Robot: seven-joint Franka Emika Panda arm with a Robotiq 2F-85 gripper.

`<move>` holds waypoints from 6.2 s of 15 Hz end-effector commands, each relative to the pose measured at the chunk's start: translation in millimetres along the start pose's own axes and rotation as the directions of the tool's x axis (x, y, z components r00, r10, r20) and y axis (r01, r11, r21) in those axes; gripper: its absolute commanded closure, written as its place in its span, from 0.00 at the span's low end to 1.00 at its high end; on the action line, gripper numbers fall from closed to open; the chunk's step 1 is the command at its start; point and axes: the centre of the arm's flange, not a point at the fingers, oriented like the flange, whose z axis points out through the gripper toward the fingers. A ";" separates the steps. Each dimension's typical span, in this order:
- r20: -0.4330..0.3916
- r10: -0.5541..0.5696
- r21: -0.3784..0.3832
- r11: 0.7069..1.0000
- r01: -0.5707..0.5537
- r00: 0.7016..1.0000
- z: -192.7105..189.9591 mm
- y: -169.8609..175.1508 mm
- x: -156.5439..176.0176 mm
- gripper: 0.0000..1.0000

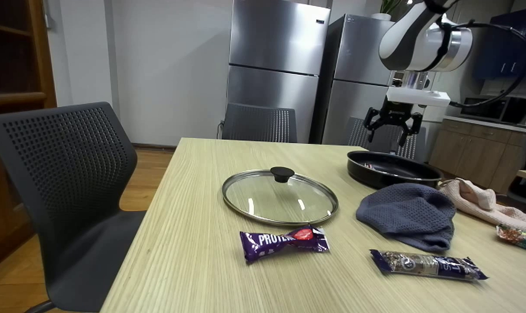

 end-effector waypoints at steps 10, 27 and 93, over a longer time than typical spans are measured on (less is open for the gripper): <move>-0.036 -0.201 -0.002 0.979 0.201 0.979 -23.0 23.5 -71.0 0.00; -0.018 -0.654 0.021 0.756 0.654 0.756 -24.1 154.6 -220.3 0.00; 0.009 -0.278 -0.020 0.960 0.278 0.961 -53.7 89.7 -74.1 0.94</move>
